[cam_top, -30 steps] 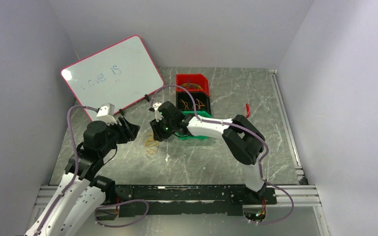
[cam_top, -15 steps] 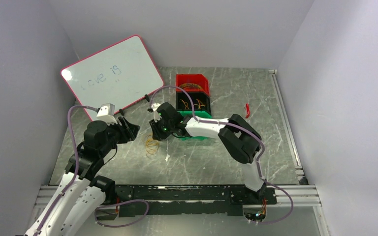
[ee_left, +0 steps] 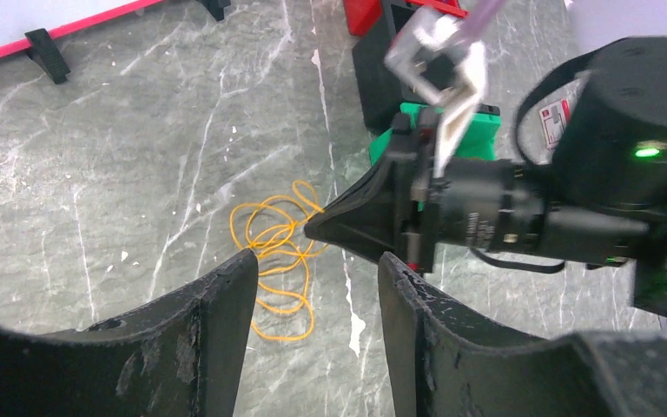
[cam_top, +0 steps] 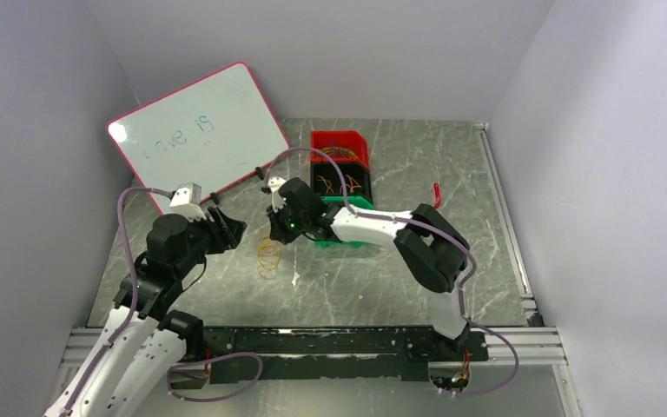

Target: Untangle the cables

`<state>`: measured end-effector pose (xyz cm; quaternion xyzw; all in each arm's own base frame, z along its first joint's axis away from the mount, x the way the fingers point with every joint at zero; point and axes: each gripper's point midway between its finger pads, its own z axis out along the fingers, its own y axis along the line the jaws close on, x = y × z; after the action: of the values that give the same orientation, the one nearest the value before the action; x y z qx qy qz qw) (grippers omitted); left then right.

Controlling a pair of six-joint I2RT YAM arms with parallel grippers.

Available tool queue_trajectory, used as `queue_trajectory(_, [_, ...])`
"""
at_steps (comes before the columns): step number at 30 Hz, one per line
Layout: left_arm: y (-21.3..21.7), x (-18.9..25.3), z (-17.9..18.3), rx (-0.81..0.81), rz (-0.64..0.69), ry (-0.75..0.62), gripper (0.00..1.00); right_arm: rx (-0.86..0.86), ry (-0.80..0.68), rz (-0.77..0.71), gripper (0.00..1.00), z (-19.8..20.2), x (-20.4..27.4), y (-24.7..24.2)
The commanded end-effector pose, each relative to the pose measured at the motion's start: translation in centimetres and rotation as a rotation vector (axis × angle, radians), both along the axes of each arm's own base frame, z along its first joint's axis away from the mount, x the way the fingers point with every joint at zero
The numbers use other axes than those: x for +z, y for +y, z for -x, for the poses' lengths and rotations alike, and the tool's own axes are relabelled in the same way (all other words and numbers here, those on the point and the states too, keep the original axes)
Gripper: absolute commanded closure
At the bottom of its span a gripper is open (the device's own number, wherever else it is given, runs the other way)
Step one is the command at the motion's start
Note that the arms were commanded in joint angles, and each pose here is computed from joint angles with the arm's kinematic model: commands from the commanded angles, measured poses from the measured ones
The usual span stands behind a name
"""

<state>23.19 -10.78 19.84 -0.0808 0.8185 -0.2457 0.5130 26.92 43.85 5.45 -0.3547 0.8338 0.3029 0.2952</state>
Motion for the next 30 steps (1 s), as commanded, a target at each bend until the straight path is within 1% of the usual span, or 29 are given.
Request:
queue_trajectory(1, [0.1,1.6,-0.2,0.005,0.013,-0.045,0.41,-0.006,-0.111,-0.101,1.00,-0.5,6.8,0.4])
queue_trajectory(8, [-0.9,2.7,-0.3,-0.055,0.028,-0.098,0.38,0.002,-0.159,-0.110,1.00,-0.4,12.2,-0.5])
queue_trajectory(13, [-1.3,4.0,-0.3,-0.094,0.016,-0.153,0.37,-0.007,-0.176,-0.117,1.00,-0.3,15.1,-1.2])
queue_trajectory(19, [-1.4,5.7,0.1,-0.133,-0.011,-0.229,0.36,-0.025,-0.159,-0.119,1.00,-0.5,17.7,-2.8])
queue_trajectory(23, [-1.8,6.6,0.4,-0.162,0.000,-0.267,0.35,-0.047,-0.158,-0.151,1.00,-0.9,19.8,-4.3])
queue_trajectory(27, [-3.2,7.3,0.7,-0.240,0.036,-0.310,0.34,-0.069,-0.154,-0.182,1.00,-1.0,21.4,-5.4])
queue_trajectory(30, [-4.8,8.5,1.3,-0.347,0.055,-0.373,0.32,-0.066,-0.140,-0.210,1.00,-0.9,22.3,-5.7])
